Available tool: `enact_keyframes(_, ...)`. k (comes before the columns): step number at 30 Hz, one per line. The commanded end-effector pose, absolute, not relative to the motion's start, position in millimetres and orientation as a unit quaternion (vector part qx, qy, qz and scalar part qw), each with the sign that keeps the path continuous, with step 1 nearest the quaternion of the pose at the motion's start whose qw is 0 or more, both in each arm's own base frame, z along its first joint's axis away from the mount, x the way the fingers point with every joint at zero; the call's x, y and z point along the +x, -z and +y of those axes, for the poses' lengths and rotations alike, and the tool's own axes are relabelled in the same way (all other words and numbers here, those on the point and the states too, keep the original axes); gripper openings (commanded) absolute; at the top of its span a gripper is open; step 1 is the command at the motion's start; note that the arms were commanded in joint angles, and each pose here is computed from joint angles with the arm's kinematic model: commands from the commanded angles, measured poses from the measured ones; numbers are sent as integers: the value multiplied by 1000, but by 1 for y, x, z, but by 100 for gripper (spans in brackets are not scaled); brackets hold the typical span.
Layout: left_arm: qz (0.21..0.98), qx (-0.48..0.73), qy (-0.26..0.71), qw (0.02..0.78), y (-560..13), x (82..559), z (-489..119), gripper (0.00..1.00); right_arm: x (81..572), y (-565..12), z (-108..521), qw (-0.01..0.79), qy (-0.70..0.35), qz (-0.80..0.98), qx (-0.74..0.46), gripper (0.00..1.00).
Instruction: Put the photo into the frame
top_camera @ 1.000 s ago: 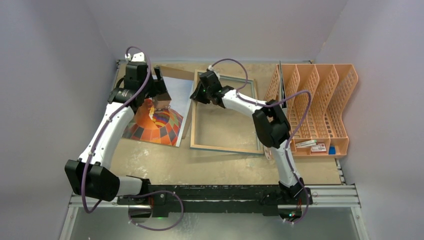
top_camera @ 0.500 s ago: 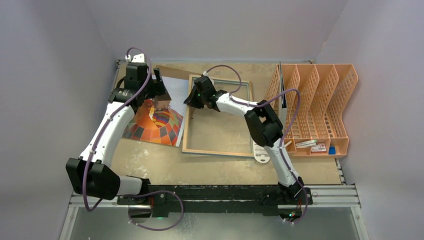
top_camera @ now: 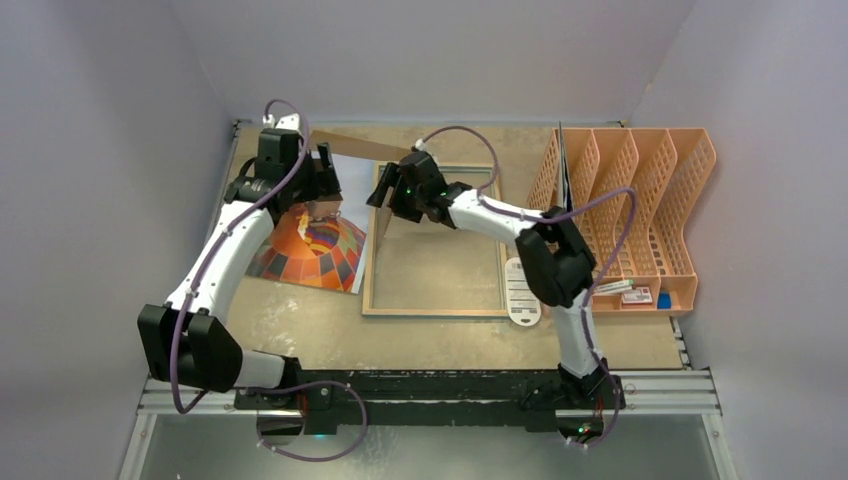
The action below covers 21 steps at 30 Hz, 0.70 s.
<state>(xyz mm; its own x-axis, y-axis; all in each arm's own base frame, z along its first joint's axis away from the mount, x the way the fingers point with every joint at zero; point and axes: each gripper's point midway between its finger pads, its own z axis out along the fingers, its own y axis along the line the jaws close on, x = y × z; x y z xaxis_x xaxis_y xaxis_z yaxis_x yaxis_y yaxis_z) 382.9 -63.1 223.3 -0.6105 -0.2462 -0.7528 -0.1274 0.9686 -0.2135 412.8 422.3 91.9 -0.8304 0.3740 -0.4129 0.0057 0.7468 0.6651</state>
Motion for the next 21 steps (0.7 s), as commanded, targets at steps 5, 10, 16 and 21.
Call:
enact_keyframes(5,896,-73,172,403,-194,385,-102,81,394,-165,358,391,-282,875,42,69)
enact_keyframes(10,908,-92,147,381,-158,385,-94,75,363,-131,310,371,-203,906,26,67)
enact_keyframes(16,921,-121,110,355,-116,391,-82,66,325,-97,252,335,-115,934,47,67)
enact_keyframes(21,925,-151,91,336,-86,397,-71,62,314,-86,211,332,-77,936,83,71)
